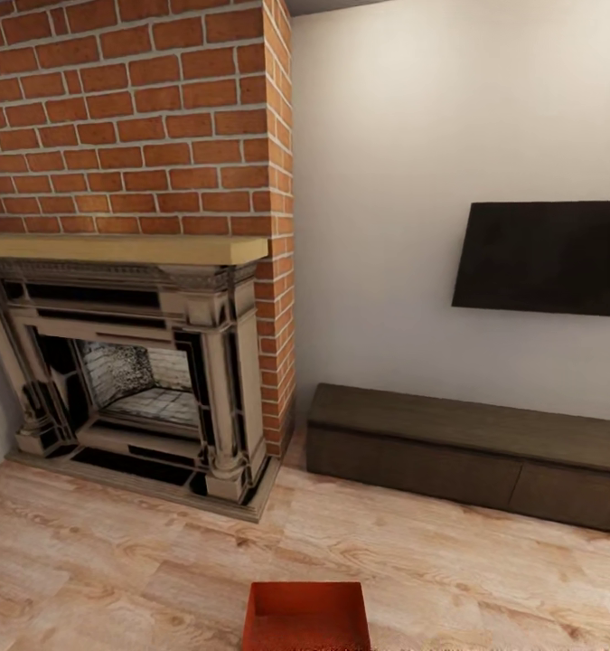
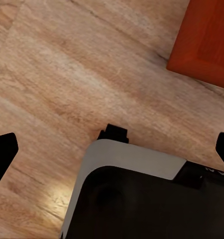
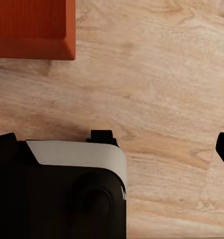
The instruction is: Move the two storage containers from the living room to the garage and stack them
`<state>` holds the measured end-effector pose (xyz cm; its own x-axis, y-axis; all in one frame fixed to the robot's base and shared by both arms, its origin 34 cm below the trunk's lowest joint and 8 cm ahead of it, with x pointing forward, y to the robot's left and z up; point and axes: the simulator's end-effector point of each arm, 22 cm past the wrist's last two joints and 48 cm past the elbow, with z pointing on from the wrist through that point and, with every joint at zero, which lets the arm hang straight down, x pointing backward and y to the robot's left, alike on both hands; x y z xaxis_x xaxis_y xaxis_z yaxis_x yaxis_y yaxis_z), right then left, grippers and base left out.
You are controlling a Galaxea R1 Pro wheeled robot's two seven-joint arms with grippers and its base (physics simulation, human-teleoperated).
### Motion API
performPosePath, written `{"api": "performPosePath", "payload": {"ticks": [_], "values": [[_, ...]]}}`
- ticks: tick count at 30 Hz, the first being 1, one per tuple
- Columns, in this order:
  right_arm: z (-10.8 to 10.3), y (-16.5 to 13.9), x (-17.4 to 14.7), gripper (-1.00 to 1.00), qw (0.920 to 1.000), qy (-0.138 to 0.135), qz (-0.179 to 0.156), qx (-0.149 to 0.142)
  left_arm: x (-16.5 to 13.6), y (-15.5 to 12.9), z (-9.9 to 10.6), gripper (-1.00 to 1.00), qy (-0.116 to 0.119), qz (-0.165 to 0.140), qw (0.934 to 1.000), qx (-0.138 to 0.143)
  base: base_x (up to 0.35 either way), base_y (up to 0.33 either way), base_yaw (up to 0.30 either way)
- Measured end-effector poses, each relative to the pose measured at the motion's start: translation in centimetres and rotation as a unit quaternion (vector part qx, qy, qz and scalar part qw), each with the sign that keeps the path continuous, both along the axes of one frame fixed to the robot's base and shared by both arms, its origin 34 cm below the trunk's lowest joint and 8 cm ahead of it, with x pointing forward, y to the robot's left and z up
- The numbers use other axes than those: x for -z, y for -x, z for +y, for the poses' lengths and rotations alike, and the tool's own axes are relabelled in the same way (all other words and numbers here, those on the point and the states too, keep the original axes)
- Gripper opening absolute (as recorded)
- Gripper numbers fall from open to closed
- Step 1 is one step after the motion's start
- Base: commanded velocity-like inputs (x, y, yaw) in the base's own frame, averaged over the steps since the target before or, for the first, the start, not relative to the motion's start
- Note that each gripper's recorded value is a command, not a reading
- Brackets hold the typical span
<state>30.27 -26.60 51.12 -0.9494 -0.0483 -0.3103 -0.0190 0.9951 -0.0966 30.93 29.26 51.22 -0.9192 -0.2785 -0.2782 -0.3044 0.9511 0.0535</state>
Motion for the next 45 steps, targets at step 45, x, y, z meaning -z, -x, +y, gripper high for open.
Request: {"api": "performPosePath", "payload": {"ticks": [45], "values": [[0.2, 3.5, 1.3, 1.0, 0.9984, -0.004, 0.056, -0.005, 1.1, 2.6, 0.0, 1.0, 0.0, 0.035, 0.9994, 0.0, 0.0, 0.0, -0.048]]}}
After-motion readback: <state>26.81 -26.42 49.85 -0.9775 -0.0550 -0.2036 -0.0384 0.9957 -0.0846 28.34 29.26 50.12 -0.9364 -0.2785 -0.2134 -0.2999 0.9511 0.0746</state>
